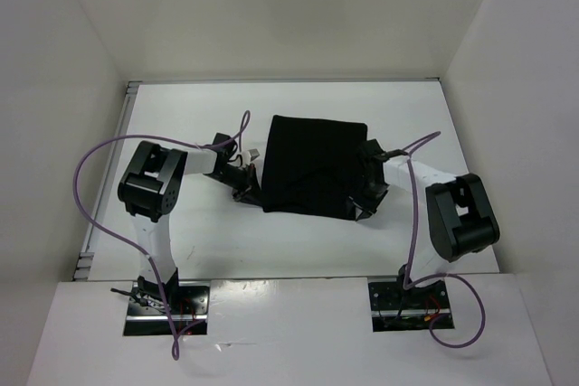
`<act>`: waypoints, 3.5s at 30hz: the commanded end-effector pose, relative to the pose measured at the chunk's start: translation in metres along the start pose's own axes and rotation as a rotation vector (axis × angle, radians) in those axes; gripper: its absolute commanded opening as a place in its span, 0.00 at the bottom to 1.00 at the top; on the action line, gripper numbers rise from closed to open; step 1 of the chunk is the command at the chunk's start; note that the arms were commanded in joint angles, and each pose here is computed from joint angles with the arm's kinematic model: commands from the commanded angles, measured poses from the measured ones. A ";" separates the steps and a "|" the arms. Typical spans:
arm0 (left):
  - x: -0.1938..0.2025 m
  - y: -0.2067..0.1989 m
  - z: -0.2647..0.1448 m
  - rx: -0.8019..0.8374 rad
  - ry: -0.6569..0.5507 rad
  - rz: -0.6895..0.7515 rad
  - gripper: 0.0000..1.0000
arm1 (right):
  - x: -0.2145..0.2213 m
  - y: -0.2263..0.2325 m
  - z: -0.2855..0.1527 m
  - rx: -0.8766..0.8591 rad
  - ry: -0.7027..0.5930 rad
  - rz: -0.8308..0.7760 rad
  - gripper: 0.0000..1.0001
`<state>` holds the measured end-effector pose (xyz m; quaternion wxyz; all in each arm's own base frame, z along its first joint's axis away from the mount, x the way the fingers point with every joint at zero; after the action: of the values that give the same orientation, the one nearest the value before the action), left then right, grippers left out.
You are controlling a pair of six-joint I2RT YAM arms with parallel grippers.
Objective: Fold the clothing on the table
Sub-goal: Fold the skirt
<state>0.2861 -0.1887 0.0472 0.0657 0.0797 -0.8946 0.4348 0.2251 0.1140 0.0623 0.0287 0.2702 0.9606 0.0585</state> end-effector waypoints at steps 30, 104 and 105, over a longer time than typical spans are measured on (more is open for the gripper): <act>0.007 0.009 -0.006 -0.025 -0.011 0.029 0.00 | -0.008 -0.004 -0.001 0.053 -0.052 -0.063 0.45; -0.019 -0.033 -0.101 0.149 -0.247 -0.071 0.00 | -0.033 0.030 -0.103 -0.307 -0.196 -0.186 0.00; -0.022 -0.030 -0.099 0.141 -0.251 -0.075 0.00 | -0.038 0.030 -0.101 -0.298 -0.189 -0.176 0.00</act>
<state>0.2983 -0.1354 0.1282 -0.0002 0.1669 -0.8512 0.4976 0.2388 0.1165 0.1628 0.1254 0.1853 0.9547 0.1963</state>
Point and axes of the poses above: each gripper's point midway between its finger pads, its own z axis out along the fingers, its own y axis along the line the jaws close on, x = y × z, the point moved 5 cm from there along -z, back along the fingers, and after that the axes turned 8 degrees about -z, right-handed, at the moved point
